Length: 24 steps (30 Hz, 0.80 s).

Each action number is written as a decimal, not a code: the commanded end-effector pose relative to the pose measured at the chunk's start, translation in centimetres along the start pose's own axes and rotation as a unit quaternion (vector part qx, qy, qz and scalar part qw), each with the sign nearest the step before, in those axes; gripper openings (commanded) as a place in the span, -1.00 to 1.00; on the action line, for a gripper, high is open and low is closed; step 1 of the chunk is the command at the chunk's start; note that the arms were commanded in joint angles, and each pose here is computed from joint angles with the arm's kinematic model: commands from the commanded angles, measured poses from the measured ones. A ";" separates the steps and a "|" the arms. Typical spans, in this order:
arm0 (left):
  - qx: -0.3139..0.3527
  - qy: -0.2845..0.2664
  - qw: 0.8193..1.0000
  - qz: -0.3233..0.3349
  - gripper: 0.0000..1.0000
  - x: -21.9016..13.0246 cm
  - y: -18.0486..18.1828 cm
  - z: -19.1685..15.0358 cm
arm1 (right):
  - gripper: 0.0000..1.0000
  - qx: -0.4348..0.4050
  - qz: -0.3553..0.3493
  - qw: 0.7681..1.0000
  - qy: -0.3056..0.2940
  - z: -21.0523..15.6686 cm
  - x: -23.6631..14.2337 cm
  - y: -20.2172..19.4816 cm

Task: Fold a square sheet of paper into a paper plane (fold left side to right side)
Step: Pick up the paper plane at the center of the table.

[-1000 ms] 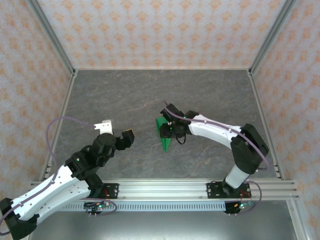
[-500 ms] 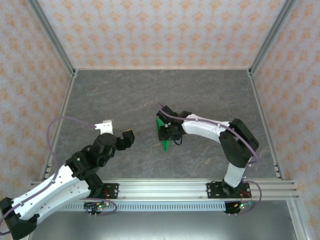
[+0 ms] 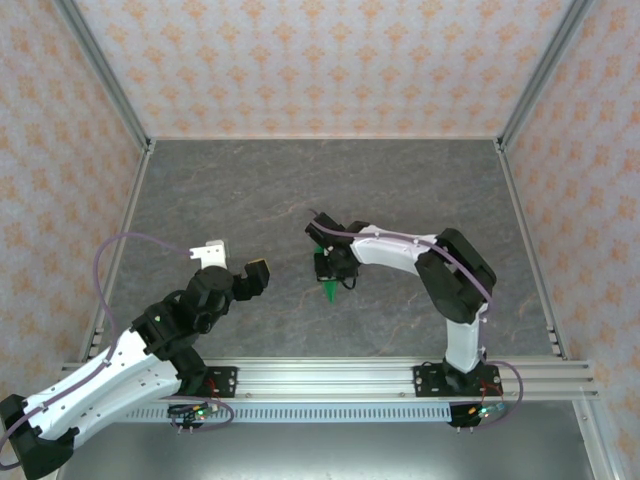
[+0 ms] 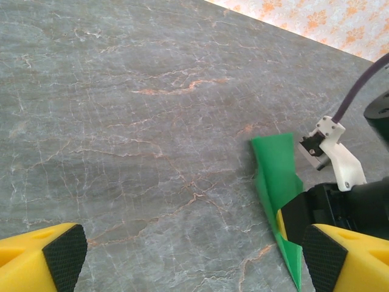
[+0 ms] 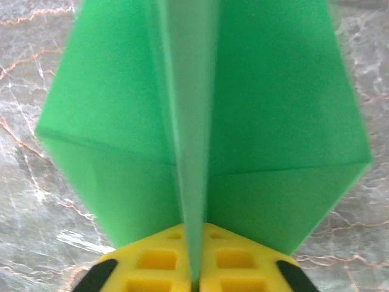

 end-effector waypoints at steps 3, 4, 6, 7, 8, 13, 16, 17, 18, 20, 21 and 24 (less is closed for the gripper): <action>0.027 0.011 0.999 -0.016 0.93 -0.3 -0.6 0.1 | -0.93 0.018 -0.021 0.999 -0.025 3.5 -1.4 -1.2; 0.030 0.012 0.999 -0.019 0.93 -0.4 -0.7 0.2 | -0.93 0.016 -0.036 0.999 -0.030 4.3 -1.9 -1.6; 0.037 0.014 0.999 -0.028 0.95 -0.5 -1.0 0.3 | -0.93 0.006 -0.071 0.997 -0.042 6.2 -3.0 -2.6; 0.038 0.014 0.999 -0.033 0.96 -0.6 -1.2 0.4 | -0.93 0.008 -0.077 0.996 -0.046 7.1 -3.4 -2.9; 0.039 0.015 0.998 -0.036 0.96 -0.6 -1.3 0.4 | -0.93 0.015 -0.078 0.996 -0.049 8.1 -3.6 -3.2; 0.048 0.022 0.998 -0.045 0.97 -0.6 -1.7 0.3 | -0.93 0.039 -0.102 0.993 -0.042 11.8 -3.0 -4.6; 0.052 0.028 0.997 -0.047 0.97 -0.5 -1.9 0.2 | -0.92 0.035 -0.104 0.993 -0.034 13.4 -2.0 -4.3; 0.053 0.030 0.997 -0.047 0.98 -0.5 -2.0 0.1 | -0.93 0.029 -0.104 0.994 -0.028 13.7 -1.6 -4.2; 0.055 0.033 0.997 -0.046 0.97 -0.4 -2.0 0.0 | -0.93 0.026 -0.110 0.993 -0.022 13.8 -1.2 -4.3; 0.056 0.038 0.997 -0.045 0.97 -0.4 -2.0 0.0 | -0.92 0.020 -0.120 0.993 -0.014 14.2 -0.6 -4.4; 0.057 0.040 0.997 -0.046 0.98 -0.4 -2.0 -0.1 | -0.92 0.021 -0.121 0.992 -0.008 14.2 -0.2 -4.5; 0.058 0.046 0.996 -0.050 0.98 -0.3 -2.2 -0.3 | -0.92 0.024 -0.125 0.992 0.005 14.0 0.8 -4.7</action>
Point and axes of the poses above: each hand's point on the last joint's axis, 136 mm out from that joint toward the fingers, its own x axis out along the fingers, its own y axis along the line the jaws close on, z = x × y, the point moved 1 cm from there along -x, back along the fingers, and after that the axes turned 7 degrees about x, right-handed, at the moved point
